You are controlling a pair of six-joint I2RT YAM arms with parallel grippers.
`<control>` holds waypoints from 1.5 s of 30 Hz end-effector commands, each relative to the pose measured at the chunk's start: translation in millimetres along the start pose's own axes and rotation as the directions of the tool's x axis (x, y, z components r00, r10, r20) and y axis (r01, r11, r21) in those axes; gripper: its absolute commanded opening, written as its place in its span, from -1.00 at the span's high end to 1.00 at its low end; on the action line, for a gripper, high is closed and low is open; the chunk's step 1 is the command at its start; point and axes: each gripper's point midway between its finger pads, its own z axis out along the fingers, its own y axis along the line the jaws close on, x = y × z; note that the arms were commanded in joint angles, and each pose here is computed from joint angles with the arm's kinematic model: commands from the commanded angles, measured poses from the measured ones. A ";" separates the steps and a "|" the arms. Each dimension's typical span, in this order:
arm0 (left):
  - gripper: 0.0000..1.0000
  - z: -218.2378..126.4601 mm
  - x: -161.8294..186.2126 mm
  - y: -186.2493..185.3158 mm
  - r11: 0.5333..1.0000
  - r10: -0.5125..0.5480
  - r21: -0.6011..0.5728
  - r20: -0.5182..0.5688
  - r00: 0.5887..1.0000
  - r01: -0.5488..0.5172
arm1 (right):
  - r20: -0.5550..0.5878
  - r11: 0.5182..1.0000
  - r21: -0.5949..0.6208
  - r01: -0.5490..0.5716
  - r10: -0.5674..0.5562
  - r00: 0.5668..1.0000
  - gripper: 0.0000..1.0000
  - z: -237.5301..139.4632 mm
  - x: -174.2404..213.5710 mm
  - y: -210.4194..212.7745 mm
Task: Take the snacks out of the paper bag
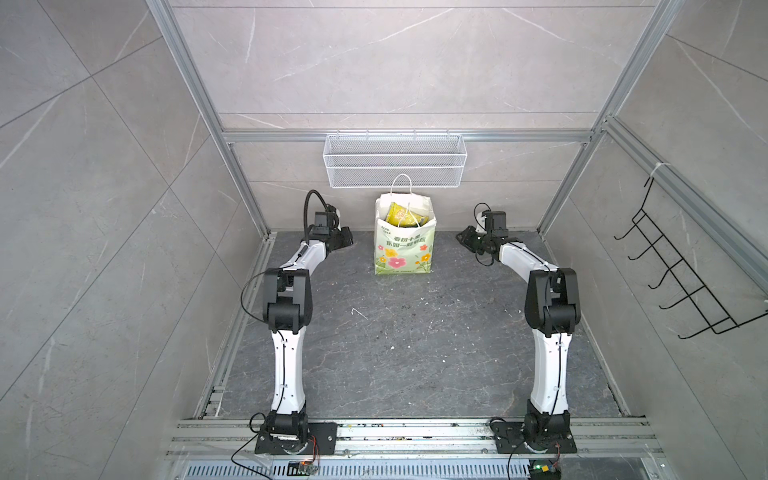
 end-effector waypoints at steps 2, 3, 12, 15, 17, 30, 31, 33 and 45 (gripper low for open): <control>0.51 20.0 4.0 -19.1 0.996 -0.046 0.077 -0.035 0.998 0.049 | -0.092 0.998 -0.053 -0.041 0.036 0.995 0.38 30.0 21.2 18.1; 0.51 24.7 5.4 -21.2 0.995 -0.052 0.080 -0.037 0.998 0.055 | -0.107 0.997 -0.058 -0.045 0.038 0.994 0.36 38.6 26.9 20.3; 0.55 58.9 13.6 -25.6 0.983 -0.142 0.106 -0.065 0.988 0.148 | -0.159 0.981 -0.144 -0.127 0.104 0.982 0.32 100.3 45.7 43.1; 0.59 66.6 19.1 -27.2 0.977 -0.174 0.113 -0.079 0.981 0.183 | -0.162 0.978 -0.155 -0.143 0.118 0.980 0.29 115.2 46.5 47.8; 0.58 71.1 22.2 -28.0 0.973 -0.190 0.116 -0.084 0.978 0.198 | -0.141 0.973 -0.174 -0.152 0.128 0.982 0.28 120.3 40.4 54.8; 0.61 82.3 36.5 -23.6 0.960 -0.245 0.114 -0.107 0.964 0.257 | -0.212 0.947 -0.239 -0.214 0.164 0.963 0.23 144.1 78.0 70.5; 0.61 82.5 37.9 -22.7 0.960 -0.246 0.112 -0.108 0.963 0.258 | -0.222 0.946 -0.243 -0.213 0.160 0.962 0.23 144.3 81.2 72.4; 0.62 82.0 39.8 -19.1 0.959 -0.255 0.102 -0.105 0.961 0.265 | -0.245 0.945 -0.250 -0.212 0.150 0.958 0.23 144.5 89.7 76.3; 0.65 57.3 35.8 0.7 0.964 -0.259 0.053 -0.064 0.964 0.262 | -0.329 0.950 -0.270 -0.156 0.062 0.942 0.24 125.4 134.3 103.5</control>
